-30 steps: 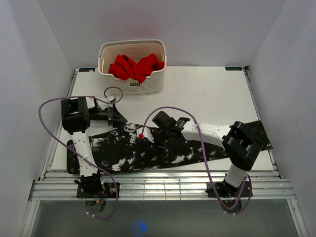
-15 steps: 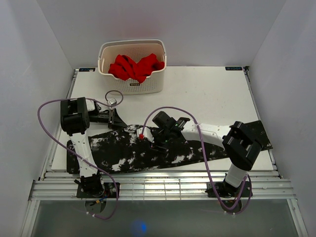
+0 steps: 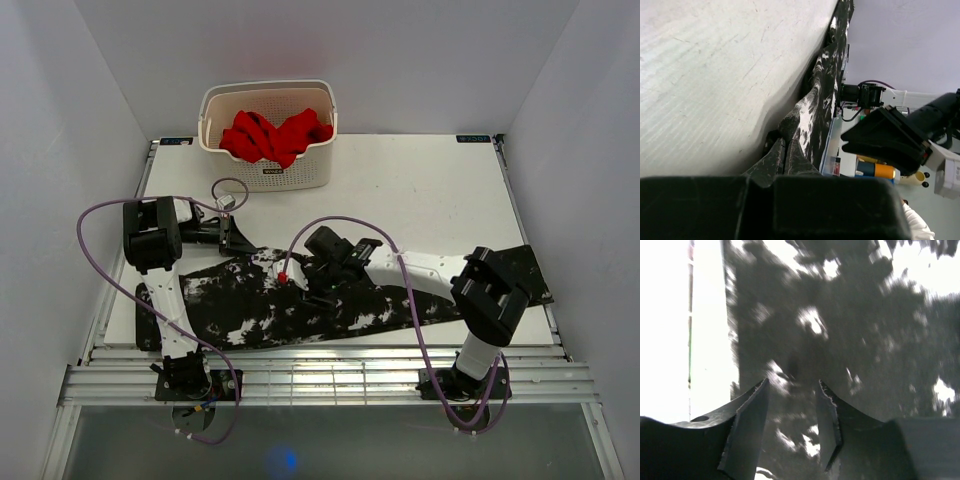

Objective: Fold and stack the trousers
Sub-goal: Fold the trousers

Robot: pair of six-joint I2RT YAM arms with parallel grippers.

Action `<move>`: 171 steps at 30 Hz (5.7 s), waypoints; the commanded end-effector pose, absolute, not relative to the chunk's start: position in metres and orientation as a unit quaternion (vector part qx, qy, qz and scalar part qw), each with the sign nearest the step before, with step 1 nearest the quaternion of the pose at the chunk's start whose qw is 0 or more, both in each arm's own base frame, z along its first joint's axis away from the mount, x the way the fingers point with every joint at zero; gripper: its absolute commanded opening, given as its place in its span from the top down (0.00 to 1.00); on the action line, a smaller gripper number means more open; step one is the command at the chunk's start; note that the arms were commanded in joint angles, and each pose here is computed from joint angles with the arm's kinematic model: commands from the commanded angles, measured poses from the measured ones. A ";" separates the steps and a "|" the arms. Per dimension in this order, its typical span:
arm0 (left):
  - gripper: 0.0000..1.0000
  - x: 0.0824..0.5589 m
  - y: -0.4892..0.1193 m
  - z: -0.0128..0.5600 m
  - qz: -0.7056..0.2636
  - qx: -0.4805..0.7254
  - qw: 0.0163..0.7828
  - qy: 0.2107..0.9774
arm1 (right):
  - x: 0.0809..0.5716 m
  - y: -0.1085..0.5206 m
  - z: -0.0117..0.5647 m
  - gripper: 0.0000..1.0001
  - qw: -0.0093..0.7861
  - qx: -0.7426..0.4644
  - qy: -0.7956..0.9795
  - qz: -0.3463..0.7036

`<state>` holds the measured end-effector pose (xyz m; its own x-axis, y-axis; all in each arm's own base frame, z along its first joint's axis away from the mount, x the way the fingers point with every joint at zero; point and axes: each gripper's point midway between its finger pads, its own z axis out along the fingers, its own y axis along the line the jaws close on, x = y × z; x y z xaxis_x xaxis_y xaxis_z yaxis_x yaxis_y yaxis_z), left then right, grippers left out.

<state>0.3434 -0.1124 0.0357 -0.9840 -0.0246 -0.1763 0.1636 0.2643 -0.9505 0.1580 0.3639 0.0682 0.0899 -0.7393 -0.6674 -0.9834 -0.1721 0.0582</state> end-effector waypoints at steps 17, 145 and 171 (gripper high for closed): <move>1.00 0.371 -0.103 0.028 -0.560 0.062 0.121 0.817 | 0.110 0.421 0.057 0.59 0.229 -0.749 0.567 0.254; 0.11 0.289 0.125 0.053 -0.049 0.018 0.202 0.978 | 0.232 -0.113 0.033 0.92 0.149 -0.078 0.975 0.144; 0.23 0.240 0.057 0.039 -0.107 0.102 0.221 0.964 | 0.295 0.073 0.213 0.92 0.324 -0.210 0.875 0.291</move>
<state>0.2392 0.0547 0.0389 -0.9005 0.1132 -0.4199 0.2141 0.9558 -0.2015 0.2928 0.0190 0.1922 -0.7086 -0.2948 -0.6411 -0.5521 0.7974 0.2437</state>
